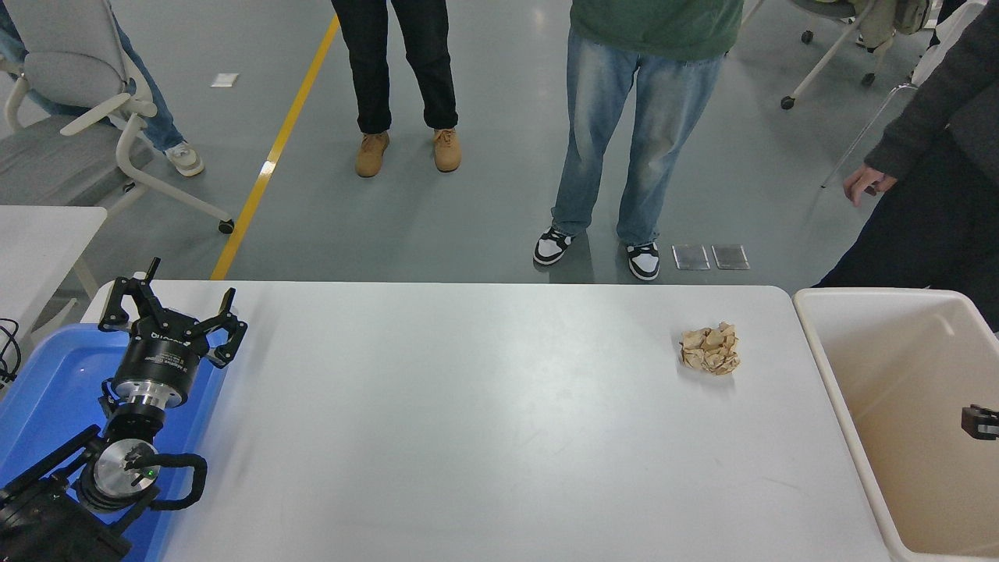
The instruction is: Clean the table surface
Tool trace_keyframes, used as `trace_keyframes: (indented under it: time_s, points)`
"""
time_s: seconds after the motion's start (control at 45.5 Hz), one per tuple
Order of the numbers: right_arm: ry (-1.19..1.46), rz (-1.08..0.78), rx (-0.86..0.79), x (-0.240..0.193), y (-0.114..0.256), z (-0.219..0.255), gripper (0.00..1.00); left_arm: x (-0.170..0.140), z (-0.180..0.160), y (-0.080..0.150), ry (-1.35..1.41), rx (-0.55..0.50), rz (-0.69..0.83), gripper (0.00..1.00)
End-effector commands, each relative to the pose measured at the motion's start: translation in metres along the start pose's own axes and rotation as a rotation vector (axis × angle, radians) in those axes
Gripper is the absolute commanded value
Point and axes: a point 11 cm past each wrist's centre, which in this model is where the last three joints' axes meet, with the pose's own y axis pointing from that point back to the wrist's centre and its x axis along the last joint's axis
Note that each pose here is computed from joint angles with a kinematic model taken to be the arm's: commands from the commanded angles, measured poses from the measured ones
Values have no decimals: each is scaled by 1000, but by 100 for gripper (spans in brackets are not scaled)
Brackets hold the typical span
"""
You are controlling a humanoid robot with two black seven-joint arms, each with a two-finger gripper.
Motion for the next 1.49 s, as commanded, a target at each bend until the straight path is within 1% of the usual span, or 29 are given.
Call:
trace_keyframes:
  time_s: [0.0,0.132,0.418,0.527,0.747,0.879,1.011,1.143,1.319,1.385,1.473]
  points:
    - [-5,17,-6,8,0,2,93,0,0,0,0,1,0,99]
    - [-9,23,-9,11,1,4,98,0,0,0,0,0,0,99]
    - [-103,65,-9,17,1,4,98,0,1,0,-1,0,0,99]
    - [-135,105,0,38,1,4,98,0,1,0,-1,0,0,99]
    - [-335,120,60,42,10,16,98,0,1,0,-1,0,0,99]
    - [-430,156,90,53,22,27,98,0,0,0,0,0,0,99]
    - [-589,236,173,75,31,18,98,0,0,0,0,0,0,99]
    - [-794,348,300,107,46,3,98,0,0,0,-2,1,0,99]
    - [-989,448,430,131,57,-18,98,0,0,0,0,0,0,99]
    - [-1065,463,497,137,60,-34,98,0,0,0,0,0,0,99]
    - [-1254,485,553,141,62,-43,99,0,0,0,0,1,0,99]
